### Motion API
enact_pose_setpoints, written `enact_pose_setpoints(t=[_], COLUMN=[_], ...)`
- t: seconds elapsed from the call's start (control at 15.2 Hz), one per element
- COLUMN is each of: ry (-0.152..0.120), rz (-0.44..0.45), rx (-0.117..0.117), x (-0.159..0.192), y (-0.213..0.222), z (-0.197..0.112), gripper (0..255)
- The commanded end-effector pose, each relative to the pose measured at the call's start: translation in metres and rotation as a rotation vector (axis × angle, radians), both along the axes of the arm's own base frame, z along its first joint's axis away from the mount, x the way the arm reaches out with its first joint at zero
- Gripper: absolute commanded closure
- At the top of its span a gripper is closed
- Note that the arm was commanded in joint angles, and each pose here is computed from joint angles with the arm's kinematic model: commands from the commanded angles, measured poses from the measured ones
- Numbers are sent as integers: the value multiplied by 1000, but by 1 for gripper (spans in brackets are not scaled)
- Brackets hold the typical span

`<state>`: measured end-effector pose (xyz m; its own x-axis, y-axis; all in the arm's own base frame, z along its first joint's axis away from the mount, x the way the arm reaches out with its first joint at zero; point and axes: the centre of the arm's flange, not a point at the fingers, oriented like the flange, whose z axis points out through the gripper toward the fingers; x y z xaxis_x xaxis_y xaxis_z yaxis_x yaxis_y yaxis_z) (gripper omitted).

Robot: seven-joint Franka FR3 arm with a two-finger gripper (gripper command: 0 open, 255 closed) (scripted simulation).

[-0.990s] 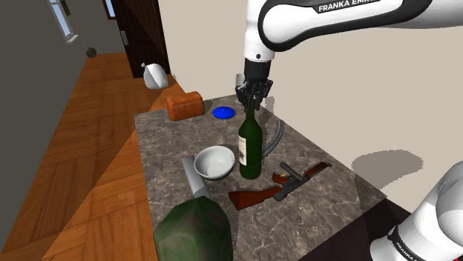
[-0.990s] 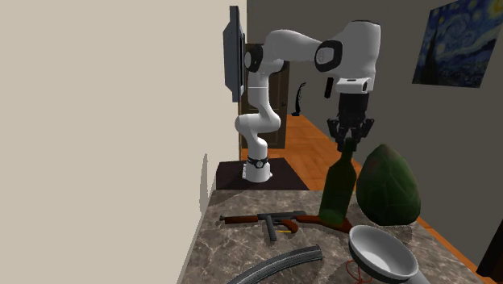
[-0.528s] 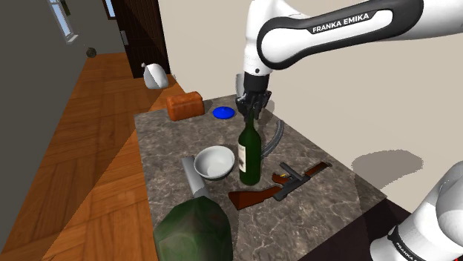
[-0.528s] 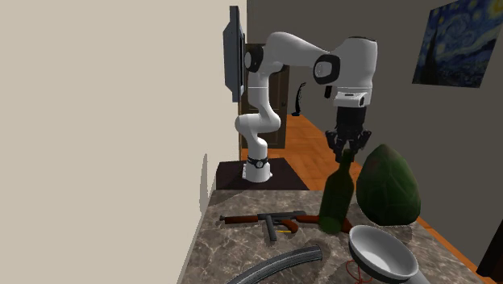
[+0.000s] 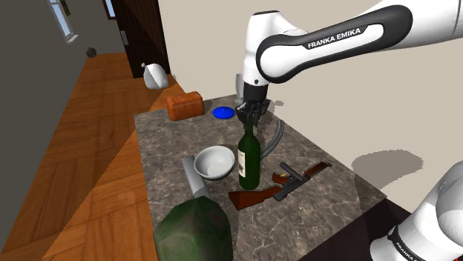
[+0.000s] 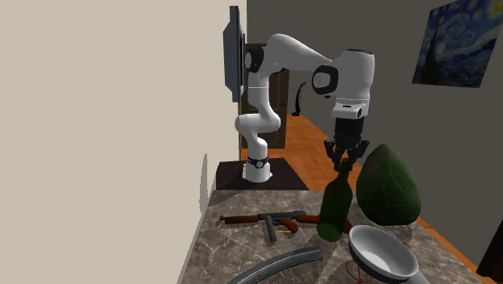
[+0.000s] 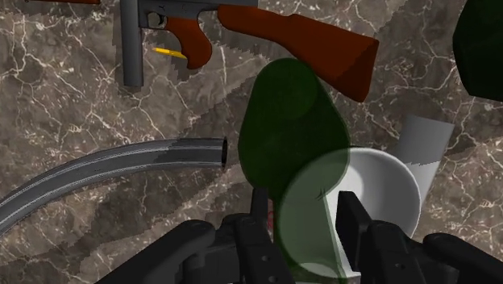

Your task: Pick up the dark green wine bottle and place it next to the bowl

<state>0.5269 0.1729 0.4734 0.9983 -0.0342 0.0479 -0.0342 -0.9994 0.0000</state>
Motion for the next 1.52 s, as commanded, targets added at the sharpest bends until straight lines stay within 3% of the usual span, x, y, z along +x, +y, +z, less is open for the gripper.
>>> enact_pose_setpoints(t=[0.0, 0.26, 0.33, 0.66, 0.92, 1.45], ry=[2, 2, 2, 2, 2, 2], rz=[0, 0, 0, 0, 0, 0], rx=[0, 0, 0, 0, 0, 0], x=[0, 0, 0, 0, -2, -2], y=[0, 0, 0, 0, 0, 0], z=[-1, -1, -1, -1, 49, 49], gripper=[255, 255, 0, 0, 0, 0])
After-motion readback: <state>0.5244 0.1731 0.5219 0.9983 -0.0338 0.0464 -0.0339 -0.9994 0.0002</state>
